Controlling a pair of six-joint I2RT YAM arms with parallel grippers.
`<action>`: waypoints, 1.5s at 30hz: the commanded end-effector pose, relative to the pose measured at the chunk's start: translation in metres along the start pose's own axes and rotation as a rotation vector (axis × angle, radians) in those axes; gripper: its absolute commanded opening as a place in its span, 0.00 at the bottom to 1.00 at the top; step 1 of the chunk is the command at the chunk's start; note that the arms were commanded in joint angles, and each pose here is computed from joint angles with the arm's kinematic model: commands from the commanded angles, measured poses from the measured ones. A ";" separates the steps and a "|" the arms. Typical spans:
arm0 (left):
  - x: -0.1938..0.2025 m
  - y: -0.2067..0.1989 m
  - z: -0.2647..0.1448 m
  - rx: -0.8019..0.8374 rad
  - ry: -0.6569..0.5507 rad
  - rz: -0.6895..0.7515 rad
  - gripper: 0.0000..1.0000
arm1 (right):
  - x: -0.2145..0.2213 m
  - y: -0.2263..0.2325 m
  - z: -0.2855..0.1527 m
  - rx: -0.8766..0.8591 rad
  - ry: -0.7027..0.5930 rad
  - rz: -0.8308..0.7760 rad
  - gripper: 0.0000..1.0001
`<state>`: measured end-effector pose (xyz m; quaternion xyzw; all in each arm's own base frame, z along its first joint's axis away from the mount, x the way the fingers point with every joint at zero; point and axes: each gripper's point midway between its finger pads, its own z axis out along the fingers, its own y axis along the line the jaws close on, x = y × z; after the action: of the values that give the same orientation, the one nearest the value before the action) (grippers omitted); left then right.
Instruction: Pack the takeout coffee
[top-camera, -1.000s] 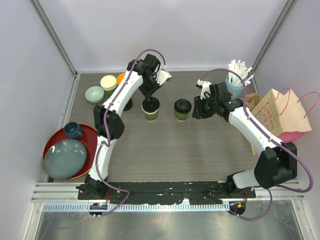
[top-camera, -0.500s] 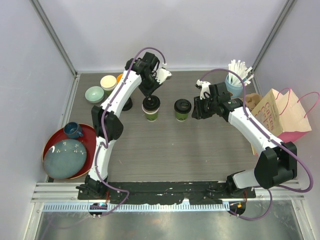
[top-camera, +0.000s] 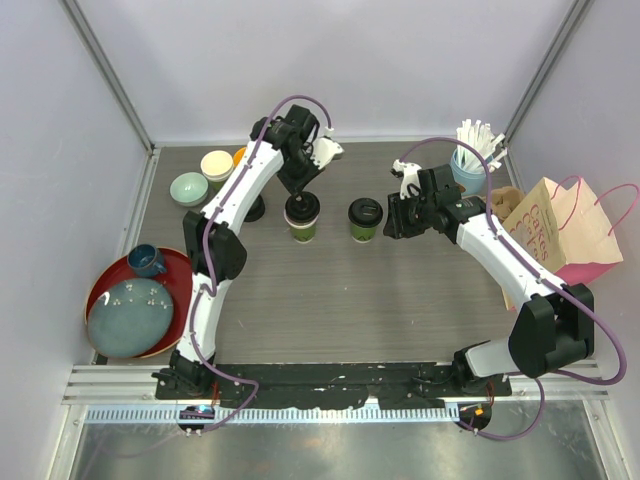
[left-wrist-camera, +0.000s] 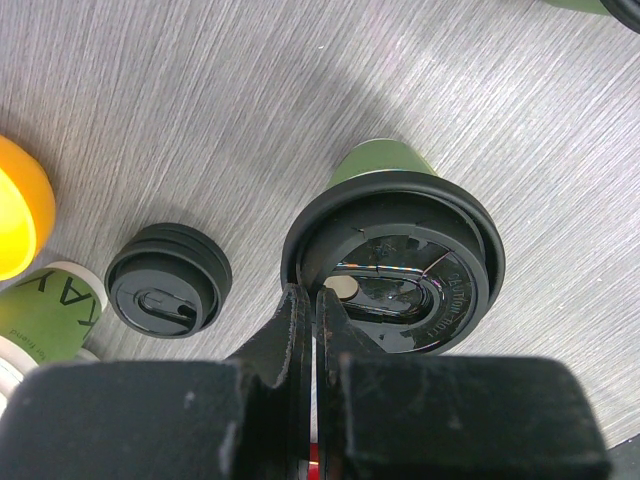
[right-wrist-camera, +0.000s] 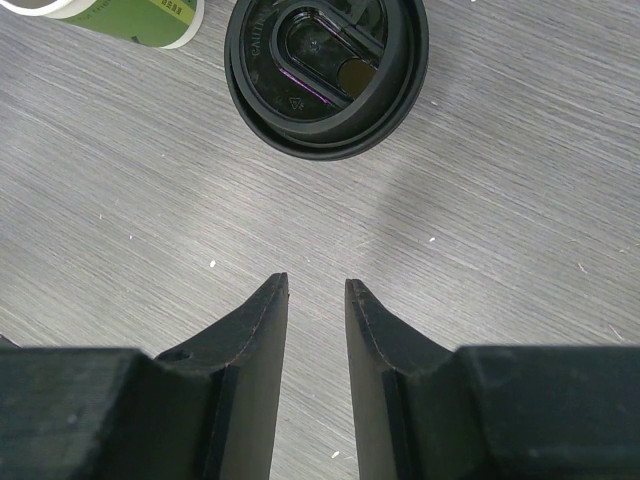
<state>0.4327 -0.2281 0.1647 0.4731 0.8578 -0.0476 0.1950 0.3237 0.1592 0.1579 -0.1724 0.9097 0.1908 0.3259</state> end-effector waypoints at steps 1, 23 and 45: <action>0.046 -0.025 -0.022 0.095 0.179 -0.018 0.00 | -0.016 0.006 -0.008 -0.009 -0.045 -0.034 0.35; 0.053 -0.023 -0.003 0.111 0.216 -0.042 0.00 | -0.014 0.006 -0.007 -0.008 -0.038 -0.036 0.35; 0.054 -0.023 -0.027 0.099 0.204 -0.009 0.00 | -0.013 0.006 -0.007 -0.009 -0.034 -0.038 0.35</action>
<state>0.4327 -0.2233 0.1504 0.4725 0.8624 -0.0443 0.1763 0.3206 0.1603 0.1564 -0.1779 0.9106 0.1902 0.3209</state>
